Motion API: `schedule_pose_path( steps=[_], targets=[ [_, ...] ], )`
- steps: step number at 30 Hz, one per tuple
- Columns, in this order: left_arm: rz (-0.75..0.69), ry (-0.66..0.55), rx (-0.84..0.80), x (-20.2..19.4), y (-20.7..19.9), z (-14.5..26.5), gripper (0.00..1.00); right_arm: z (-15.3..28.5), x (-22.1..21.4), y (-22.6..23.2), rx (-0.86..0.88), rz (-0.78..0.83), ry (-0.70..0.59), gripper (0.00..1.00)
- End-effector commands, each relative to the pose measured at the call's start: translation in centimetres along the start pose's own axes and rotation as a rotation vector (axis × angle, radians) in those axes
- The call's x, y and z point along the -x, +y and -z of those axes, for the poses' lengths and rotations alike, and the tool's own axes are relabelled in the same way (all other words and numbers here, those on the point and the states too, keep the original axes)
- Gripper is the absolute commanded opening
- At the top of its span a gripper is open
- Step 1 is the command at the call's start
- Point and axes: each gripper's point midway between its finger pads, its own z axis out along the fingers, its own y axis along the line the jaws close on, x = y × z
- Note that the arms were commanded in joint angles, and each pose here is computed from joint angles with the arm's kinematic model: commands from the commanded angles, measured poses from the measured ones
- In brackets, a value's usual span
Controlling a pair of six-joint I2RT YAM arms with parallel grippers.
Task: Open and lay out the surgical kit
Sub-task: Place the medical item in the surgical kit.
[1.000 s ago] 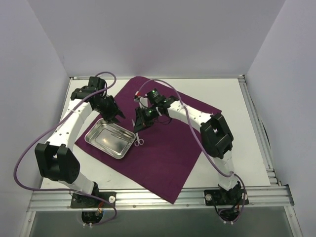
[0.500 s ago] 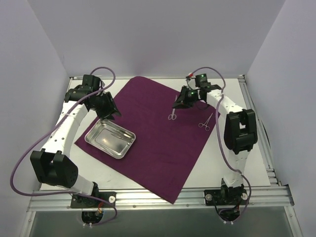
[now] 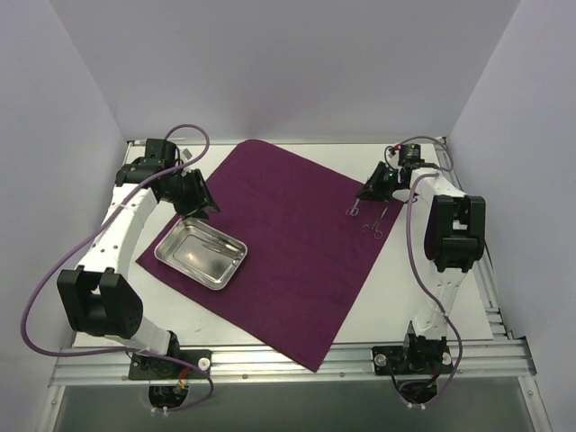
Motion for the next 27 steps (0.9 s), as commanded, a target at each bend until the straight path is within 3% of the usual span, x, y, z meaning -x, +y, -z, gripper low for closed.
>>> schedule_pose_path(
  steps=[1, 15, 27],
  targets=[
    [-0.040, -0.025, -0.060, 1.1, -1.0, -0.2, 0.49, -1.6, -0.3, -0.8, 0.015, -0.024, 0.016, 0.00],
    [-0.016, 0.000, -0.068, 1.3, -0.5, -1.1, 0.49, -3.0, -1.2, -3.3, 0.027, -0.110, 0.023, 0.00],
    [0.006, 0.004, -0.077, 1.4, -0.5, -1.4, 0.49, -2.7, -2.4, -5.8, -0.067, -0.104, 0.055, 0.16]
  ],
)
